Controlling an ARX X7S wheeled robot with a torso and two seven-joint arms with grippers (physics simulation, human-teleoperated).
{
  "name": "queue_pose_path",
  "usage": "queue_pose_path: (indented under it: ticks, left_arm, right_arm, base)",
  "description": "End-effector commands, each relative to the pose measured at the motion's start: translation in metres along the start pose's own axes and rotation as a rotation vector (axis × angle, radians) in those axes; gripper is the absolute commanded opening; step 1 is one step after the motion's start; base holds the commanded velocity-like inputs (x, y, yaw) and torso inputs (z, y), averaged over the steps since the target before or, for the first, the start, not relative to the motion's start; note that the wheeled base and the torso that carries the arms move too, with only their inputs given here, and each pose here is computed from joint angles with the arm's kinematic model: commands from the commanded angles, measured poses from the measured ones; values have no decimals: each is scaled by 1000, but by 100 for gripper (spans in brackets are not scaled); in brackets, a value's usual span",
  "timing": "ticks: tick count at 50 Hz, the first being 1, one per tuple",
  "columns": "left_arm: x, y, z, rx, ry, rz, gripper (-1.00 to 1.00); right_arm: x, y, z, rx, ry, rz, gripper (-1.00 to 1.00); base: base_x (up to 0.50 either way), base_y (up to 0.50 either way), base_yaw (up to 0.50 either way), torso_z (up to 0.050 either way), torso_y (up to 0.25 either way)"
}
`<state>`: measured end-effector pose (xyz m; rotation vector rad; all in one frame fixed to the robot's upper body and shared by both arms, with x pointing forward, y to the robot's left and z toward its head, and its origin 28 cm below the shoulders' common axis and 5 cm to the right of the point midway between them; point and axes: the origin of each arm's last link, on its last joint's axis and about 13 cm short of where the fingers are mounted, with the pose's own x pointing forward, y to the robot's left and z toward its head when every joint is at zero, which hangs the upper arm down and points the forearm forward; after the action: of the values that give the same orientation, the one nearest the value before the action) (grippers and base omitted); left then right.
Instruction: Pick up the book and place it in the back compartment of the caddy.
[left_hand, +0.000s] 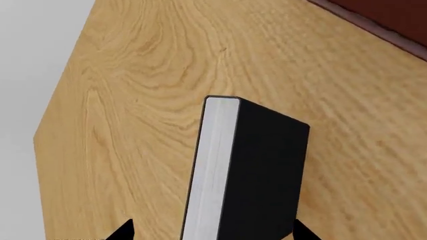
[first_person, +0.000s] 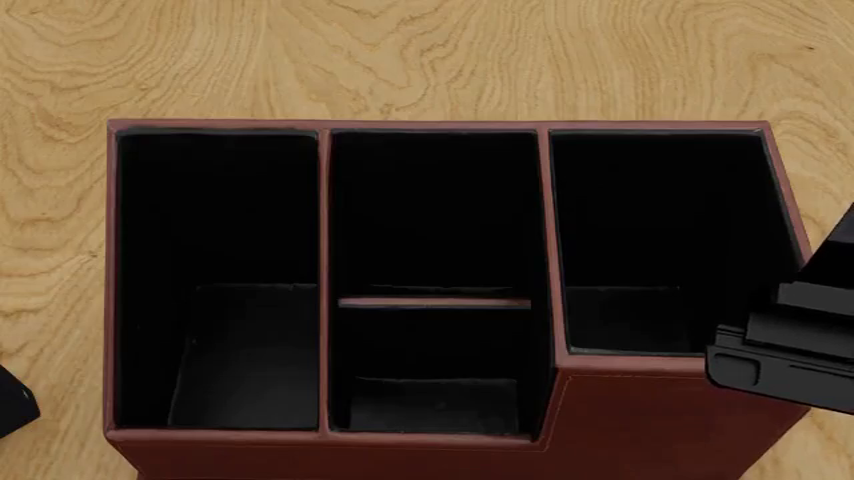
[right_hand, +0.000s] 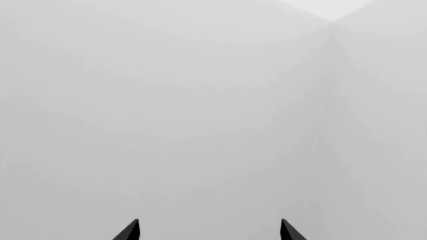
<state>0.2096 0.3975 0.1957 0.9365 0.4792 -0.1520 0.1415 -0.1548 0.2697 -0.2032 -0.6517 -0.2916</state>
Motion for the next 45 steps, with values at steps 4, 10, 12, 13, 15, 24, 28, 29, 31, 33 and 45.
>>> queue_pose_path:
  ticks: [4,10,12,13,15,24,28,29,31,33,45]
  left_arm:
    - [22,-1,-8,-30,21,-29,100]
    - [31,-3,-12,-51,30,-34,100]
    - [32,-3,-13,-49,35,-33,100]
    - [32,-3,-13,-49,35,-33,100]
    - [32,-3,-13,-53,35,-38,100]
    - [40,-6,-16,-55,48,-51,100]
    - [43,-6,-15,-57,48,-58,100]
    - [44,-6,-16,-53,50,-57,100]
    - [45,-7,-17,-54,54,-60,100]
    - [46,-8,-17,-56,57,-68,100]
    - [50,-9,-22,-60,78,-73,100]
  right_arm:
    - [1,1,0,2,-12,4,100]
    - [1,1,-1,1,-11,4,100]
    - [1,1,0,2,-12,2,100]
    - [1,0,0,1,-12,1,100]
    - [1,0,0,1,-12,1,100]
    - [3,1,0,0,-12,5,100]
    - [3,1,1,-3,-14,4,100]
    - [3,1,1,-4,-14,3,100]
    - [2,1,1,-4,-14,0,100]
    - [2,1,1,-5,-12,0,100]
    - [3,2,1,-10,-10,2,100]
  base:
    - [0,0,0,0,0]
    - [0,0,0,0,0]
    - [0,0,0,0,0]
    - [0,0,0,0,0]
    - [0,0,0,0,0]
    - [0,0,0,0,0]
    - [0,0,0,0,0]
    - [0,0,0,0,0]
    - [0,0,0,0,0]
    - [0,0,0,0,0]
    - [0,0,0,0,0]
